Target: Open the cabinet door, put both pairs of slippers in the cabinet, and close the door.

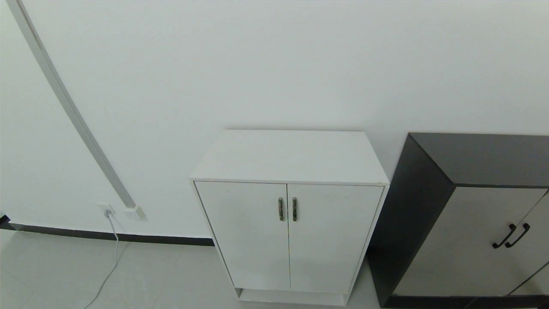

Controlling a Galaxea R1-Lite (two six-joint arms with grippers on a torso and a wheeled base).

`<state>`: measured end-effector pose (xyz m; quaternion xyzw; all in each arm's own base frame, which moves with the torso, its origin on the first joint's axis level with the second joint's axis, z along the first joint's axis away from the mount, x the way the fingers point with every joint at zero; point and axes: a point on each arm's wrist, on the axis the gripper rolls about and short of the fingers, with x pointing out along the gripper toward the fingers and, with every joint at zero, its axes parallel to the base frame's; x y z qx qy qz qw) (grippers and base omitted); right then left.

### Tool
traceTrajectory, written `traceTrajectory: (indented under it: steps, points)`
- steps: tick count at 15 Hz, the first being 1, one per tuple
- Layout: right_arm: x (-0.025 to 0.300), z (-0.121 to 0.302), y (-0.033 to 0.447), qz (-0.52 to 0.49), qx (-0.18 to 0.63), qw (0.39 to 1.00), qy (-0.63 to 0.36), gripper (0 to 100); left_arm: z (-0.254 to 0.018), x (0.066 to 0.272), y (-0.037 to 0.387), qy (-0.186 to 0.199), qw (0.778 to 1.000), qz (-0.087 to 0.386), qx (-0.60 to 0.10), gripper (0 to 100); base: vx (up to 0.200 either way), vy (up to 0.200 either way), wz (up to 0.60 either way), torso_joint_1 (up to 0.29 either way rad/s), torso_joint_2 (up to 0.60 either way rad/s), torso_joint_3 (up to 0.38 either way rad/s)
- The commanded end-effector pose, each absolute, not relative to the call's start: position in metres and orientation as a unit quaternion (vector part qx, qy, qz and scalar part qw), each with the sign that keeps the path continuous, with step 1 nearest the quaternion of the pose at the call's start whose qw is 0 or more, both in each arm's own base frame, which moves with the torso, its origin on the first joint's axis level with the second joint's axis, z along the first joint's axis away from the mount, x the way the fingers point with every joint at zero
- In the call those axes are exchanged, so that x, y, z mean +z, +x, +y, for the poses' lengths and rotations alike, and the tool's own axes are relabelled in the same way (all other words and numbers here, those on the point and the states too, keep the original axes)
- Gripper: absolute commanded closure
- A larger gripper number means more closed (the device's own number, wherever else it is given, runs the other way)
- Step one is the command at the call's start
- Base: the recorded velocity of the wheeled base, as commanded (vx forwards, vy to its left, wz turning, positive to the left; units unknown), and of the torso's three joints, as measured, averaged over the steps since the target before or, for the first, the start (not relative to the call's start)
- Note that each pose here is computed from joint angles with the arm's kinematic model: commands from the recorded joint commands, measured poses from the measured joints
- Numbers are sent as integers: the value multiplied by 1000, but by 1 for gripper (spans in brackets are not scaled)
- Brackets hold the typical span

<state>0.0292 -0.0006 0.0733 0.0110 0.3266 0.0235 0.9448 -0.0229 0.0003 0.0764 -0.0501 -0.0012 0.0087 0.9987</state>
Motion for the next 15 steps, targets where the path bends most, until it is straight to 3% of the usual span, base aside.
traceTrajectory:
  steps: [1,3,8,15]
  points:
    - [79,4,0,149,153,976,-38,100,0,76,-23,-51,999,0,9,100,0,0,0,0,0,0]
    - [78,2,-9,88,155,983,-28,100,0,76,-23,-50,999,-1,9,100,0,0,0,0,0,0]
    - [75,3,-23,3,72,997,-27,100,0,76,-23,-50,999,-1,9,100,0,0,0,0,0,0]
    - [77,0,-23,-5,5,1000,21,100,0,76,-23,-50,999,0,9,100,0,0,0,0,0,0]
